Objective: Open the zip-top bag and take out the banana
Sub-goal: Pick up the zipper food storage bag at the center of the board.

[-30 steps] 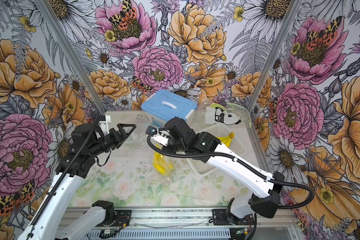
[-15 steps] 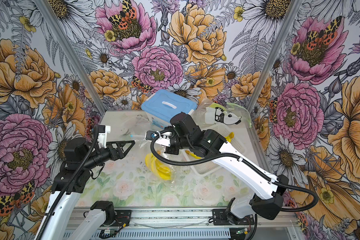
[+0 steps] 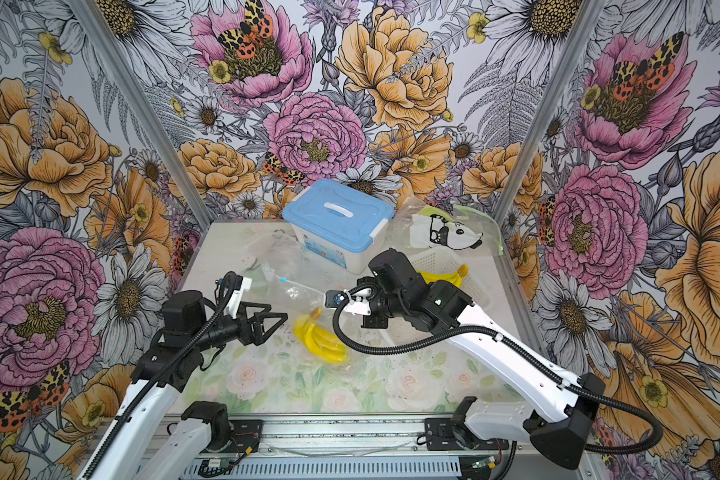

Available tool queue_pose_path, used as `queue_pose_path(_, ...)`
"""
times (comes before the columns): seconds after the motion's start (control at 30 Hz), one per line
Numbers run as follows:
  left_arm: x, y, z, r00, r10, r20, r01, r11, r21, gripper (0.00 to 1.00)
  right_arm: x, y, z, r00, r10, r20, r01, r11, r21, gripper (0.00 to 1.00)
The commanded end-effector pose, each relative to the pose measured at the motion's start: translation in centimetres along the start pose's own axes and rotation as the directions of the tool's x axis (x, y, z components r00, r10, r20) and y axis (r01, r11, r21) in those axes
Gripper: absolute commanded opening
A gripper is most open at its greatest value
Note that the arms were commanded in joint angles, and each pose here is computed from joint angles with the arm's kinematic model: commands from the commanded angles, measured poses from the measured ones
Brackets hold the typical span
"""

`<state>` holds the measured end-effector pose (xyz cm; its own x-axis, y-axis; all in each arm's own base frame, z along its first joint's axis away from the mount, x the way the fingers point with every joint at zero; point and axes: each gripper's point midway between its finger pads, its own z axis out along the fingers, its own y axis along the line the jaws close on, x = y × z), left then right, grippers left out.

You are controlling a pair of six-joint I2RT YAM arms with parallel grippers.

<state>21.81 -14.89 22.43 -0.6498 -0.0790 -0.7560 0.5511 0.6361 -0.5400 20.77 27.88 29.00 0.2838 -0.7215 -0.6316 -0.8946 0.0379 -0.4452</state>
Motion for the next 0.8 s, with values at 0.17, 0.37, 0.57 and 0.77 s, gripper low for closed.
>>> queue_pose_path(0.17, -3.7, -1.3, 1.9, 0.956, 0.280, 0.085, -0.289, 0.951, 0.115, 0.99, 0.2, 0.2, -0.7, 1.000, -0.008, 0.025, 0.008, 1.000, 0.011, 0.00)
queue_pose_path(0.37, -1.8, -2.3, 3.0, 0.879, 0.475, -0.040, -0.455, 0.861, 0.228, 0.97, 0.6, 0.5, -0.8, 1.000, -0.004, 0.027, 0.003, 1.000, 0.002, 0.00)
queue_pose_path(0.57, -2.6, -1.7, 3.2, 0.836, 0.546, -0.060, -0.526, 0.827, 0.199, 0.93, 1.7, -0.1, -0.9, 0.999, 0.030, 0.012, -0.031, 0.999, 0.016, 0.00)
queue_pose_path(0.77, -4.2, -1.7, 3.2, 0.813, 0.581, -0.045, -0.565, 0.805, 0.178, 0.89, 1.9, -0.2, -0.8, 0.999, 0.041, 0.009, -0.041, 0.999, 0.014, 0.00)
